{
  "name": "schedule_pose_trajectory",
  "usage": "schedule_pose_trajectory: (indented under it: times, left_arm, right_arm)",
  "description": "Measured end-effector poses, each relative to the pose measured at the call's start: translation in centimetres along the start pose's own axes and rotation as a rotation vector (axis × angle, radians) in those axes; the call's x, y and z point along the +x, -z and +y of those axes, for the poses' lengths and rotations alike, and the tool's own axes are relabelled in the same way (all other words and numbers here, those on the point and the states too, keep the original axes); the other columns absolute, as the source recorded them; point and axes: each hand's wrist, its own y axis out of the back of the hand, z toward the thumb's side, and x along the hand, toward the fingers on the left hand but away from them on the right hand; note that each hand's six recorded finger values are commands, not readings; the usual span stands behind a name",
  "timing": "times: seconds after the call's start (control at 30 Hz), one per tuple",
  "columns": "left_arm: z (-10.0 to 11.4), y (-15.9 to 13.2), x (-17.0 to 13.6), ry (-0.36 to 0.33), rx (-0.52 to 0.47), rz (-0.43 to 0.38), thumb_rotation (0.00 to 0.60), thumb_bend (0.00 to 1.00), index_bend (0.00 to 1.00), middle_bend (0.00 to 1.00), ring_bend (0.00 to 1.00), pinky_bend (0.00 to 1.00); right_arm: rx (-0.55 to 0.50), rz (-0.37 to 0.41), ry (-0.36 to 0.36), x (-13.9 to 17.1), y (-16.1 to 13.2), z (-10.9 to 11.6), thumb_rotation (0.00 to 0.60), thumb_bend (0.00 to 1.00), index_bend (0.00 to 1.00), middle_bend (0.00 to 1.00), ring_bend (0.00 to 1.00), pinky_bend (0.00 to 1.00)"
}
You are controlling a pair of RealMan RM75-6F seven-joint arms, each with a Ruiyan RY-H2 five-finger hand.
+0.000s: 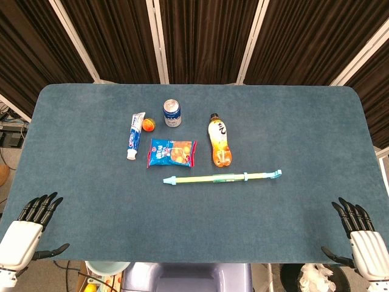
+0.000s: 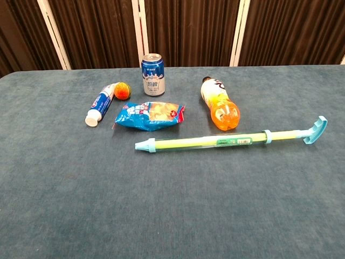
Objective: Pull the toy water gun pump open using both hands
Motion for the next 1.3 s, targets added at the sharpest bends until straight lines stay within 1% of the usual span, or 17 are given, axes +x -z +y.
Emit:
schedule_pose_trajectory:
  times: [0.2, 0.47, 0.6, 0.83, 1.03, 1.13, 1.3]
  left_arm:
    - [0.0, 0.0, 0.0, 0.009, -0.010, 0.007, 0.600, 0.04, 0.00, 0.00, 0.00, 0.08]
    - [-0.1, 0.0, 0.1, 0.015, -0.007, 0.010, 0.600, 0.04, 0.00, 0.00, 0.00, 0.08]
    - [-0.1, 0.1, 0.1, 0.019, -0.005, 0.014, 0.600, 0.04, 0.00, 0.00, 0.00, 0.08]
    - [-0.1, -0.1, 0.0, 0.018, -0.009, 0.007, 0.600, 0.04, 0.00, 0.00, 0.00, 0.08]
    - [-0.2, 0.0, 0.1, 0.028, -0.010, 0.010, 0.600, 0.04, 0.00, 0.00, 0.00, 0.08]
    - [-0.3, 0.0, 0.1, 0.034, -0.010, 0.012, 0.600, 0.04, 0.00, 0.00, 0.00, 0.08]
    - [-0.4, 0.0, 0.2, 0.044, -0.014, 0.014, 0.600, 0.04, 0.00, 0.00, 0.00, 0.08]
  right_arm:
    - [-0.003, -0.004, -0.005, 0.0, 0.1, 0.0, 0.600, 0.18, 0.06, 0.00, 0.00, 0.00]
    - [-0.028, 0.007, -0.007, -0.4, -0.6, 0.0, 0.600, 0.18, 0.21, 0.00, 0.00, 0.00]
    - [-0.041, 0.018, -0.006, -1.2, -1.5, 0.2, 0.600, 0.18, 0.25, 0.00, 0.00, 0.00]
    - [-0.034, 0.050, 0.026, -4.0, -4.3, 1.0, 0.600, 0.19, 0.28, 0.01, 0.00, 0.00]
    - [-0.022, 0.059, 0.032, -7.2, -7.5, 1.3, 0.600, 0.27, 0.40, 0.03, 0.00, 0.00]
    - [-0.007, 0.069, 0.029, -8.7, -9.3, 1.2, 0.600, 0.30, 0.44, 0.04, 0.00, 0.00]
    - [0.029, 0.088, 0.025, -11.0, -12.2, 0.3, 0.600, 0.31, 0.44, 0.04, 0.00, 0.00]
